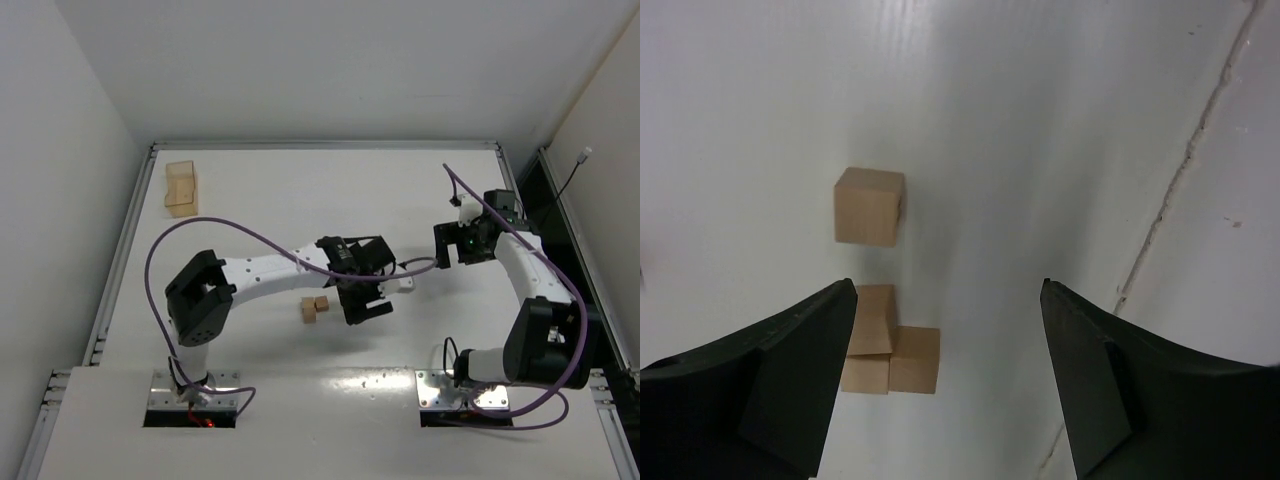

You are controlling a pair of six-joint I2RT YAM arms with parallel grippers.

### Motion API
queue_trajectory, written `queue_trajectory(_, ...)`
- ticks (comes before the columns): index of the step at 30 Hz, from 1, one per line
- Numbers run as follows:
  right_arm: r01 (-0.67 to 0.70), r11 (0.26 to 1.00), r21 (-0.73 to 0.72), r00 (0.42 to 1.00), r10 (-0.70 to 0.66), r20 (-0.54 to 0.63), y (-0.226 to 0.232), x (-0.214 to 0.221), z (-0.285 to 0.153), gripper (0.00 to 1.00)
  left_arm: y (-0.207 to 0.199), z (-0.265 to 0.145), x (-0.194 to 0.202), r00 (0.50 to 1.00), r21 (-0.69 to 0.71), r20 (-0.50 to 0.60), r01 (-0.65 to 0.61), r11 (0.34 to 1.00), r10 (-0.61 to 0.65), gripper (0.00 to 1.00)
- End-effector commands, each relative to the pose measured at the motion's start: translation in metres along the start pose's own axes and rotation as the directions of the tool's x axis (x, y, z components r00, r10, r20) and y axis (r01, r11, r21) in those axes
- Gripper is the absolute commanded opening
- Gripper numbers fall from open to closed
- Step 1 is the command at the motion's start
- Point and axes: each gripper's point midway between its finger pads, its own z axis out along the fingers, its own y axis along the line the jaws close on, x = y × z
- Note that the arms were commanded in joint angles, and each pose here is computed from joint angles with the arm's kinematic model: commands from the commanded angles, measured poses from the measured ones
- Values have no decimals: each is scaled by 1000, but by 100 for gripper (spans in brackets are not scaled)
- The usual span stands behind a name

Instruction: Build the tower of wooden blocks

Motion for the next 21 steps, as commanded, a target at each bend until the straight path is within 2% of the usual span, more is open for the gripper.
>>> queue_trajectory(1, 0, 999, 37, 996, -4, 90, -7, -24, -13, 100, -1, 5, -7, 996, -38, 20, -87, 995, 87, 71)
queue_trajectory(10, -9, 999, 50, 996, 5, 87, -10, -21, -14, 100, 11, 35, 13, 989, -103, -51, -143, 984, 138, 70)
queue_trajectory(21, -12, 999, 44, 997, 9, 70, -10, -18, -10, 100, 15, 54, 11, 986, -112, -50, -163, 980, 158, 69)
